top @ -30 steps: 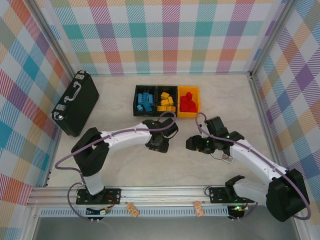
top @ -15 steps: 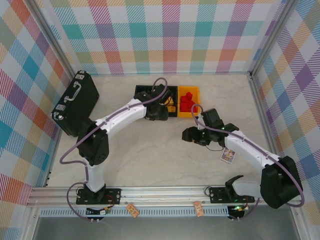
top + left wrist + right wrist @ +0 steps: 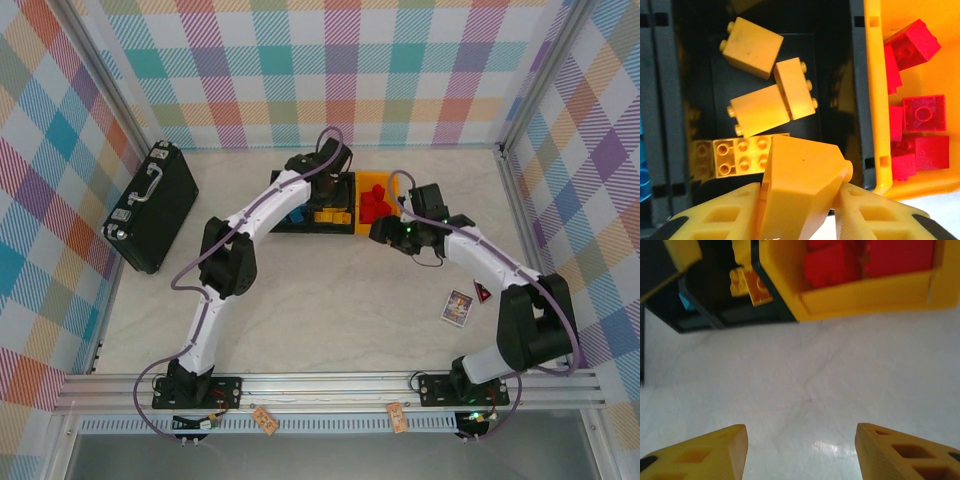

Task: Sort the legos into containers by color
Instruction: Place the lego in the container.

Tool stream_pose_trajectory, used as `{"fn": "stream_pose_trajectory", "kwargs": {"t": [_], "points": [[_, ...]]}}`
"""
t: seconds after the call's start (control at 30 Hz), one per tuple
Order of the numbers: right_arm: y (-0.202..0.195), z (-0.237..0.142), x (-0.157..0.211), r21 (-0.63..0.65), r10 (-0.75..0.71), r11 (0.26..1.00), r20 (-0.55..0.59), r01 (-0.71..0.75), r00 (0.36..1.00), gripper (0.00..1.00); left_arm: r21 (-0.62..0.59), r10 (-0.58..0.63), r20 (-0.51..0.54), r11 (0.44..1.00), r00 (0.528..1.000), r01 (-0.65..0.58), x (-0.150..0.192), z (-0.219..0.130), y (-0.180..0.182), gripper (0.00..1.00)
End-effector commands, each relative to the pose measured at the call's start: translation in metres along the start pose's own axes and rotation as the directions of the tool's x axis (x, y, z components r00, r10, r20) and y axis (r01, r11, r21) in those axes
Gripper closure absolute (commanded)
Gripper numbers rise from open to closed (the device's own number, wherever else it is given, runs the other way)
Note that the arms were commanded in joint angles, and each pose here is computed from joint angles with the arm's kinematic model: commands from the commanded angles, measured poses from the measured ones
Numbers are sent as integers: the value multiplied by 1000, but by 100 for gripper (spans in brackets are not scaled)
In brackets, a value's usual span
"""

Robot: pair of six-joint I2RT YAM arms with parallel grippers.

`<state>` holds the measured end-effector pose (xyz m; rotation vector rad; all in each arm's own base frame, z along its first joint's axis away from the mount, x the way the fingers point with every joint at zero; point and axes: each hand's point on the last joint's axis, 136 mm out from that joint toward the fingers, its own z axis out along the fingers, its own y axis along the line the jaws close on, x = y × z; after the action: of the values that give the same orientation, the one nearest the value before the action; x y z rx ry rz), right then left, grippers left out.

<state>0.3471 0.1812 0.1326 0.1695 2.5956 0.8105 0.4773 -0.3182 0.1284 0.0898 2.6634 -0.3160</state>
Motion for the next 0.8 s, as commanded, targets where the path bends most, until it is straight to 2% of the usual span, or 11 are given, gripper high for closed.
{"fn": "stream_pose_trajectory", "kwargs": {"t": [0.0,0.2,0.6,0.77], "points": [[8,-1,-22,-20,-28,999,40,29,999,41,15,-18,-15,1000,1000,18,-8,7,2,64],[11,-1,-27,-36,-14,999,50,16,999,41,33,-64,28,997,998,63,-27,25,2,62],[7,-6,-19,-37,2,999,51,0,999,41,107,-102,123,990,987,89,-60,35,-4,58],[9,-10,-18,-45,6,999,57,-4,998,41,120,-112,139,988,984,95,-66,37,-4,46]]}}
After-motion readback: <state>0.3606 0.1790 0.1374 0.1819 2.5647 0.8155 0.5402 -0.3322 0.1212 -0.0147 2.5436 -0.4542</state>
